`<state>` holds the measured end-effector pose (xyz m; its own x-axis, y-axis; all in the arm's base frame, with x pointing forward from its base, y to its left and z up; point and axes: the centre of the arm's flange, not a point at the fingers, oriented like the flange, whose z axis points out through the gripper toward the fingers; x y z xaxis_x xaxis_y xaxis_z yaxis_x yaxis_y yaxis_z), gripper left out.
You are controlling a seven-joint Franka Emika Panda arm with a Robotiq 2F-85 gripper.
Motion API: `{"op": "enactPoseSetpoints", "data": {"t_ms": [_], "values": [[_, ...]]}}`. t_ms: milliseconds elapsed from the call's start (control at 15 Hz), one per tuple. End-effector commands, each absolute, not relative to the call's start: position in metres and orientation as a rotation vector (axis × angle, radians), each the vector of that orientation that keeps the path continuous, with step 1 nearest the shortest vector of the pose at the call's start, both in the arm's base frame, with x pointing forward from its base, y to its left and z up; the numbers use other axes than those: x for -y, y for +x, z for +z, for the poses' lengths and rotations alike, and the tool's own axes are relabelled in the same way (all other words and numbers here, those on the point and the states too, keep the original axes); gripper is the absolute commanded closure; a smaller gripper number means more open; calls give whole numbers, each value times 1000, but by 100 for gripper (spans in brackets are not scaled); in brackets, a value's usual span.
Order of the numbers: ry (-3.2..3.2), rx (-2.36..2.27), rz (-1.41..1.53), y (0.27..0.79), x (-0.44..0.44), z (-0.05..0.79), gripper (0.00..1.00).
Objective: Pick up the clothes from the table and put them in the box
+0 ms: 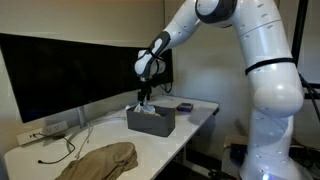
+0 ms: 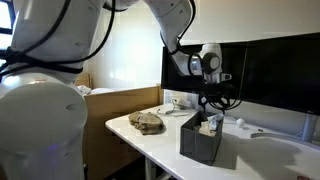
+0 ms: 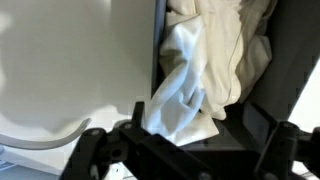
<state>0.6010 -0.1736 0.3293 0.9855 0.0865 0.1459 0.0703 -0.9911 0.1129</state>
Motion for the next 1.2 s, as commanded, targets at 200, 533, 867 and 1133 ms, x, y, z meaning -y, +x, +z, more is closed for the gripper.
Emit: {"op": "enactPoseSetpoints", "data": {"t_ms": [200,533,867,1133], "values": [[3074,-147,167,595,162,324,0],[3094,-150,51,591,162,304,0],[3094,-134,-13,585,172,288,0],[3092,-140,-40,586,169,275,0]]}}
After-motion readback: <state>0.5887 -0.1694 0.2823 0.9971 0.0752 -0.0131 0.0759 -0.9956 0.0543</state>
